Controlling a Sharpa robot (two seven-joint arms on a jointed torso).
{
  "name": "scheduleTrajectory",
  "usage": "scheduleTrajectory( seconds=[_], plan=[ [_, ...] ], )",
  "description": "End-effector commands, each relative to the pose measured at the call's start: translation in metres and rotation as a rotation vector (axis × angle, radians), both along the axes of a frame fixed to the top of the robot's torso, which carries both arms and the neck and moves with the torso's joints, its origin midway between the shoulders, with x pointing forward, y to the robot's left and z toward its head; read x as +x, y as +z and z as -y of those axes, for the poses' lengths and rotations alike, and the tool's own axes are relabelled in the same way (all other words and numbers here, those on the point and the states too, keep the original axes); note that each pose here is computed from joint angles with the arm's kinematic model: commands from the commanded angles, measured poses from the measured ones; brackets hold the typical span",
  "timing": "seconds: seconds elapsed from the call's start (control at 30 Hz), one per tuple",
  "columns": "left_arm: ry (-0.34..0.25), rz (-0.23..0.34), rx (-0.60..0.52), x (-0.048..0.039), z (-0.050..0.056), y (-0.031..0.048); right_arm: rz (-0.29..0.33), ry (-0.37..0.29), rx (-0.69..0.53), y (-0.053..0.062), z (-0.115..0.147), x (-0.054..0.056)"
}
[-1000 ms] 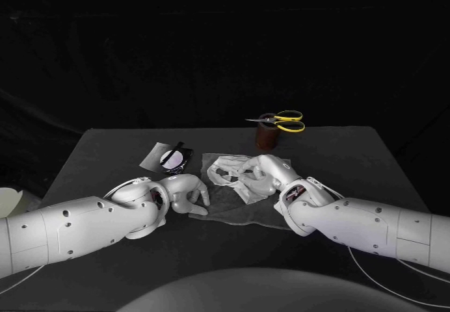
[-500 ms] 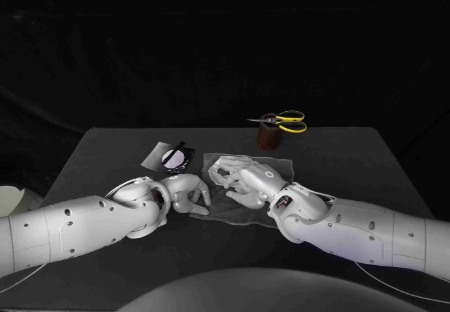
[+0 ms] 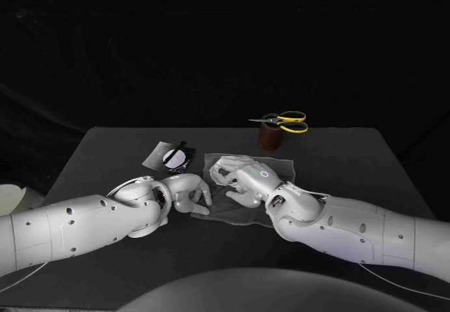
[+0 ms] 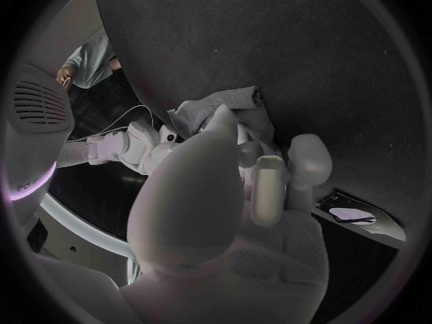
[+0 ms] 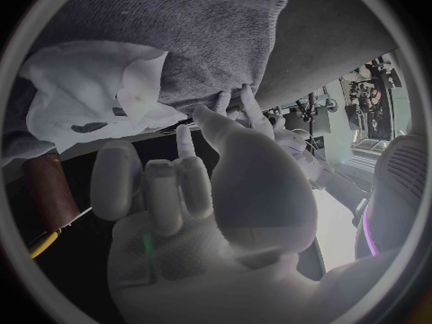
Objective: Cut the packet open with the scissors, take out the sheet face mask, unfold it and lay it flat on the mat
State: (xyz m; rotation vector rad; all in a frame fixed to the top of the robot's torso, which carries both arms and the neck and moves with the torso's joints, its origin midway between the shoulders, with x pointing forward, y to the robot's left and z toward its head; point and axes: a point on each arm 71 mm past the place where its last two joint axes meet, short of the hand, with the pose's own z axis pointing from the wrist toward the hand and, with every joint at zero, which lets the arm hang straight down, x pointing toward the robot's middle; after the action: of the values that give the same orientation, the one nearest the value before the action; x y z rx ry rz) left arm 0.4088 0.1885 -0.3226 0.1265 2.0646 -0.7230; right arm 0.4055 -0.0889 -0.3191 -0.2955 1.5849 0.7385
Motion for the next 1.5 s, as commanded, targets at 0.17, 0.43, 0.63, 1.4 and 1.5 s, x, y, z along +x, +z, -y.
scheduleTrajectory(
  seconds=[0.17, 0.43, 0.63, 1.4, 1.5],
  plan=[
    [0.001, -0.069, 0.068, -0.0066, -0.006, -0.0132, 0.042, -0.029, -0.001, 0.002, -0.001, 0.003],
    [-0.001, -0.071, 0.067, -0.007, -0.005, -0.013, 0.025, -0.039, -0.028, -0.002, -0.002, 0.009],
    [-0.002, -0.073, 0.065, -0.0074, -0.005, -0.0128, 0.013, -0.042, -0.047, -0.005, -0.003, 0.011],
    [-0.002, -0.076, 0.062, -0.008, -0.004, -0.0125, 0.028, -0.057, -0.021, -0.005, -0.003, 0.015],
    [-0.001, -0.076, 0.063, -0.008, -0.004, -0.0125, 0.035, -0.062, -0.015, -0.005, -0.002, 0.016]
  ],
)
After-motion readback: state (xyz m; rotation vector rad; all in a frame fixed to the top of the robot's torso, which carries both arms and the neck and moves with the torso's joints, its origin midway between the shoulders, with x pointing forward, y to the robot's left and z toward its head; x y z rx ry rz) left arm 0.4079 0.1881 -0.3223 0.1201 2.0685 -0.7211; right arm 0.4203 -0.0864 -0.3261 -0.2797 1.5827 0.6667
